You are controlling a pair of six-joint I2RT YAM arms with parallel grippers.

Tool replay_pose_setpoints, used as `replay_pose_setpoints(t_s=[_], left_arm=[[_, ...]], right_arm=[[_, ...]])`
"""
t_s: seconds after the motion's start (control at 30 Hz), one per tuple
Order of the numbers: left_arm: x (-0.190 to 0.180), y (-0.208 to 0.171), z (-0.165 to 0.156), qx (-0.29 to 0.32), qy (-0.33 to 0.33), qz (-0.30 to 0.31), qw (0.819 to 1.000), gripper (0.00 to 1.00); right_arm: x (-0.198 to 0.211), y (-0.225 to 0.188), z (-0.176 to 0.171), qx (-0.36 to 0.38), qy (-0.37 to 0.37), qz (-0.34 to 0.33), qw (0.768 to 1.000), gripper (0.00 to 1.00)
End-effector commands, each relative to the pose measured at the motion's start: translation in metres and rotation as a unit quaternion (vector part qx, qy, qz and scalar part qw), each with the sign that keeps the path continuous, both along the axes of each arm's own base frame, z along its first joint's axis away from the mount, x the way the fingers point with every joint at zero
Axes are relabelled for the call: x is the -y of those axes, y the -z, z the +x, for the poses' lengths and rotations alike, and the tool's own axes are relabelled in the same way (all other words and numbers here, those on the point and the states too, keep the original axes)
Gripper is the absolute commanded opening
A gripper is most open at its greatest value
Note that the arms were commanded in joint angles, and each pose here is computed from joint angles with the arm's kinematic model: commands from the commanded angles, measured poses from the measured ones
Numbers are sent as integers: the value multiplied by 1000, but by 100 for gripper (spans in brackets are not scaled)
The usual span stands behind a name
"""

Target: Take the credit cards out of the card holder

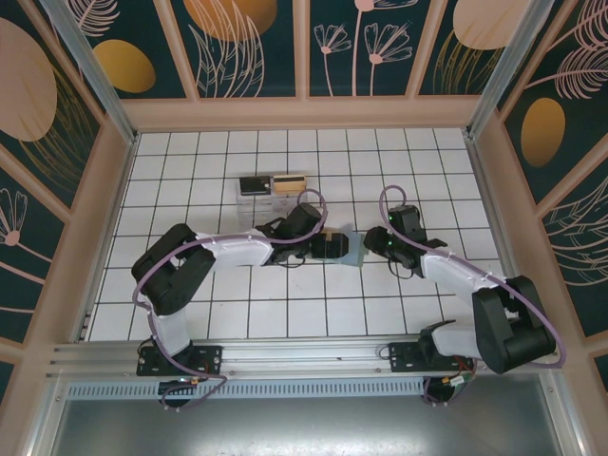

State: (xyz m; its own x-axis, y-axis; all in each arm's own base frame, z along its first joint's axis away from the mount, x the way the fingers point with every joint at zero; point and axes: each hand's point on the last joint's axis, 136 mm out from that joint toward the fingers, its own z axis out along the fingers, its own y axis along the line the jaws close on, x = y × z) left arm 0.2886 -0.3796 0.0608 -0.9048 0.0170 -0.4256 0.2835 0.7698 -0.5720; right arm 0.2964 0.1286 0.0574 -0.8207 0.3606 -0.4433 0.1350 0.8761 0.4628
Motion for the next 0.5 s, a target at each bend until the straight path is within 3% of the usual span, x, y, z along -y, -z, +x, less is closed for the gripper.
replay_pose_setpoints(t_s=[0.0,0.2,0.37,0.47], left_arm=[[1,-23,4,22,6,0,1000,99],[-11,-24,7,32,-5,22,999,99],[-32,-26,17,54,-39,53,996,98],[-44,-27,22,65,-56,66,994,86]], right_arm=[[3,2,-4,-6,4,-1,1000,39],[-1,-6,-2,5,-4,10,1000,39],[-25,-25,-4,33,-48,69,996,34],[-41,-36,-6,46,-73,111,990,27]])
